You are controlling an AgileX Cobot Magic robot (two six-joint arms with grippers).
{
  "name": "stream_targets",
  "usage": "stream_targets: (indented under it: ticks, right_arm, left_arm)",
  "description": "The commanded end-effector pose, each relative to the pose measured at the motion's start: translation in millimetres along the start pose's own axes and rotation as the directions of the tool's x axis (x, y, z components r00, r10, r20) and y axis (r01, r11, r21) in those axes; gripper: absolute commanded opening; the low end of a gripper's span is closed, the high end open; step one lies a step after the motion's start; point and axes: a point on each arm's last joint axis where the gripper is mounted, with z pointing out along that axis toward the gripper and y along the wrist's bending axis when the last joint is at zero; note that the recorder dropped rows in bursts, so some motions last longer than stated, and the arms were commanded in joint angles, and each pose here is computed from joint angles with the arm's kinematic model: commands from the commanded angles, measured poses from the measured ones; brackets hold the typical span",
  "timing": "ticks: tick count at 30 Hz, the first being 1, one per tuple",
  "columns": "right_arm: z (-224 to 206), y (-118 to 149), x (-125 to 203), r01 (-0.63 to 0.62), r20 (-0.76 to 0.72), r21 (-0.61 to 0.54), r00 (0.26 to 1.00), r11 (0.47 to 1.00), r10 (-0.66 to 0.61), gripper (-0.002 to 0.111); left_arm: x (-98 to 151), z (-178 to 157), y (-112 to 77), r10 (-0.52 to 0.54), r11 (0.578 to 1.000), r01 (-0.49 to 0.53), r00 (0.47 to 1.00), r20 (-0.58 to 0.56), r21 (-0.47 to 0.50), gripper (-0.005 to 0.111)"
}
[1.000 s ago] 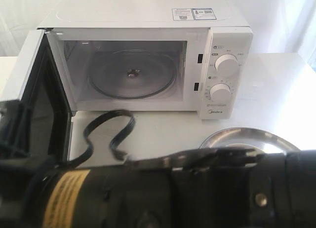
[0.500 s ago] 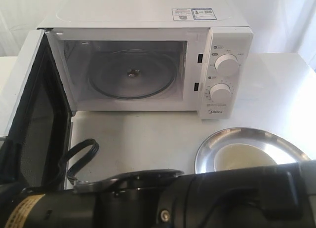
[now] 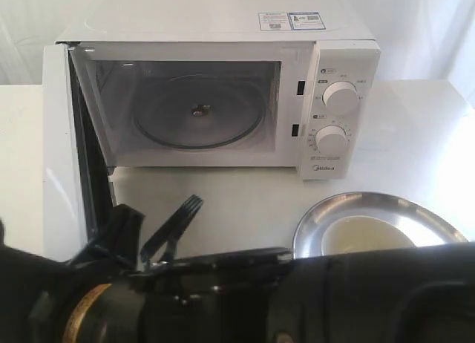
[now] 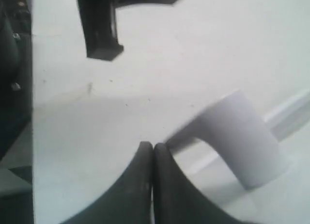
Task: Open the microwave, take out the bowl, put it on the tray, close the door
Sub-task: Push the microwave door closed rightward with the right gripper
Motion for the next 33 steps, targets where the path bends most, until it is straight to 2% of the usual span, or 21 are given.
stream_targets:
  ticks: [1, 4, 8, 10, 14, 15, 16, 19, 24, 27, 30, 31, 32, 33]
  right_arm:
    - [-25.6, -39.2, 11.9, -0.074, -0.128, 0.343, 0.984, 0.936, 0.124, 0.0]
    - [-36.4, -50.9, 17.6, -0.11, -0.121, 0.472, 0.975, 0.875, 0.188, 0.0]
    - [-38.6, -49.5, 19.4, -0.12, -0.11, 0.45, 0.976, 0.885, 0.188, 0.0]
    - [-40.6, -52.0, 23.0, -0.111, -0.137, 0.485, 0.97, 0.867, 0.201, 0.0]
    - [-53.6, -66.4, 33.9, -0.088, -0.186, 0.672, 0.941, 0.735, 0.283, 0.0]
    - [-55.9, -67.5, 35.8, -0.086, -0.197, 0.689, 0.933, 0.72, 0.3, 0.0]
    - [-58.3, -67.5, 37.6, -0.089, -0.21, 0.692, 0.925, 0.716, 0.318, 0.0]
    - [-62.3, -61.1, 42.0, -0.109, -0.262, 0.648, 0.897, 0.754, 0.355, 0.0]
    - [-69.9, -47.2, 40.9, -0.13, -0.272, 0.616, 0.891, 0.777, 0.365, 0.0]
    - [-74.8, -33.6, 33.9, -0.126, -0.242, 0.565, 0.919, 0.815, 0.31, 0.0]
    - [-75.4, -29.2, 19.6, -0.089, -0.128, 0.504, 0.976, 0.859, 0.176, 0.0]
    - [-73.6, -35.9, 14.9, -0.041, -0.07, 0.536, 0.993, 0.843, 0.093, 0.0]
    - [-72.2, -41.0, 14.5, -0.032, -0.054, 0.568, 0.996, 0.822, 0.076, 0.0]
    - [-66.0, -57.5, 19.0, -0.028, -0.037, 0.65, 0.997, 0.759, 0.069, 0.0]
  left_arm:
    - [0.9, 0.2, -0.3, -0.009, 1.0, 0.009, 1.0, 0.0, 0.002, 0.0]
    - [0.9, 0.2, -0.3, -0.009, 1.0, 0.009, 1.0, 0.0, 0.002, 0.0]
    - [0.9, 0.2, -0.3, -0.009, 1.0, 0.009, 1.0, 0.0, 0.002, 0.0]
    - [0.9, 0.2, -0.3, -0.009, 1.0, 0.009, 1.0, 0.0, 0.002, 0.0]
    - [0.9, 0.2, -0.3, -0.009, 1.0, 0.009, 1.0, 0.0, 0.002, 0.0]
    - [0.9, 0.2, -0.3, -0.009, 1.0, 0.009, 1.0, 0.0, 0.002, 0.0]
    - [0.9, 0.2, -0.3, -0.009, 1.0, 0.009, 1.0, 0.0, 0.002, 0.0]
    - [0.9, 0.2, -0.3, -0.009, 1.0, 0.009, 1.0, 0.0, 0.002, 0.0]
    - [0.9, 0.2, -0.3, -0.009, 1.0, 0.009, 1.0, 0.0, 0.002, 0.0]
    - [0.9, 0.2, -0.3, -0.009, 1.0, 0.009, 1.0, 0.0, 0.002, 0.0]
    - [0.9, 0.2, -0.3, -0.009, 1.0, 0.009, 1.0, 0.0, 0.002, 0.0]
    - [0.9, 0.2, -0.3, -0.009, 1.0, 0.009, 1.0, 0.0, 0.002, 0.0]
    - [0.9, 0.2, -0.3, -0.009, 1.0, 0.009, 1.0, 0.0, 0.002, 0.0]
    - [0.9, 0.2, -0.3, -0.009, 1.0, 0.009, 1.0, 0.0, 0.002, 0.0]
